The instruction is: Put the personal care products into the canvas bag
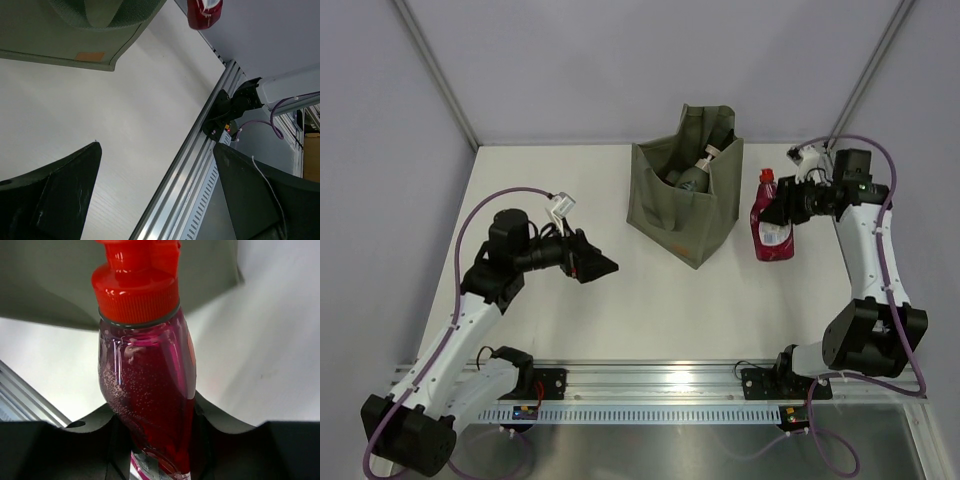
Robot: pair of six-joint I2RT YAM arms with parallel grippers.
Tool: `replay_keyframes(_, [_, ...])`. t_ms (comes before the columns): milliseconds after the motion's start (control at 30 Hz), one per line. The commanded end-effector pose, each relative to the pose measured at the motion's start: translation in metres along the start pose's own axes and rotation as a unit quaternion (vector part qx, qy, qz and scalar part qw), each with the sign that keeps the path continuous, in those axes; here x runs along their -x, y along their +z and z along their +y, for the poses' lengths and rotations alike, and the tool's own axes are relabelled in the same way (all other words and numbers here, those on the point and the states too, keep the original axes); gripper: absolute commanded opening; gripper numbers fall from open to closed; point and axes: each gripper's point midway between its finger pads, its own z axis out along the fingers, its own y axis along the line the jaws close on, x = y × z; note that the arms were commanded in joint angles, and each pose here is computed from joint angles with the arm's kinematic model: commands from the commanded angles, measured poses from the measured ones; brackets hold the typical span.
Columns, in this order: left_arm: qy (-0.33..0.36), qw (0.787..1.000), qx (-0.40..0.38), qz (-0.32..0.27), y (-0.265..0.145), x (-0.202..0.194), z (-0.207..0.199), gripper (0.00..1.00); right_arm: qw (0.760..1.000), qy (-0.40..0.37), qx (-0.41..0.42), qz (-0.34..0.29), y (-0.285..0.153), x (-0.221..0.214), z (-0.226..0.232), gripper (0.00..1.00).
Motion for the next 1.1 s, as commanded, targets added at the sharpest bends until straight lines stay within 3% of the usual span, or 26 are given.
replay_keyframes(0, [0.021, 0.999, -0.02, -0.019, 0.0, 0.018, -0.012, 0.99, 0.984, -0.07, 0.095, -0.131, -0.048, 0.09, 0.067, 0.0])
replay_keyframes(100, [0.014, 0.999, -0.018, -0.024, 0.001, 0.023, -0.011, 0.99, 0.965, -0.136, 0.112, -0.193, -0.08, 0.151, 0.105, 0.0])
replay_keyframes(267, [-0.001, 0.999, -0.008, -0.041, 0.003, 0.032, -0.009, 0.99, 0.938, -0.191, 0.15, -0.247, -0.083, 0.219, 0.172, 0.0])
replay_keyframes(400, [-0.008, 0.999, -0.004, -0.049, 0.003, 0.037, -0.009, 0.99, 0.924, -0.166, 0.163, -0.304, -0.073, 0.274, 0.199, 0.0])
replay_keyframes(567, [-0.012, 0.998, 0.016, -0.058, 0.001, 0.044, -0.007, 0.99, 0.928, -0.106, 0.113, -0.34, -0.016, 0.311, 0.193, 0.0])
replay_keyframes(700, [-0.004, 0.998, 0.019, -0.065, -0.001, 0.053, -0.01, 0.99, 0.934, -0.076, 0.07, -0.342, 0.013, 0.305, 0.183, 0.0])
replay_keyframes(900, [-0.01, 0.998, 0.015, -0.064, 0.005, 0.05, -0.004, 0.99, 0.948, -0.08, 0.069, -0.3, 0.048, 0.26, 0.173, 0.04])
replay_keyframes(933, [-0.011, 0.998, 0.011, -0.063, 0.006, 0.049, -0.004, 0.99, 0.948, -0.086, 0.076, -0.297, 0.048, 0.257, 0.176, 0.12])
replay_keyframes(1033, [-0.012, 0.998, 0.01, -0.066, 0.006, 0.049, -0.004, 0.99, 0.95, -0.105, 0.095, -0.277, 0.056, 0.242, 0.18, 0.22])
replay_keyframes(1067, [-0.009, 0.998, 0.013, -0.068, 0.006, 0.05, -0.004, 0.99, 0.951, -0.114, 0.098, -0.27, 0.058, 0.237, 0.182, 0.3])
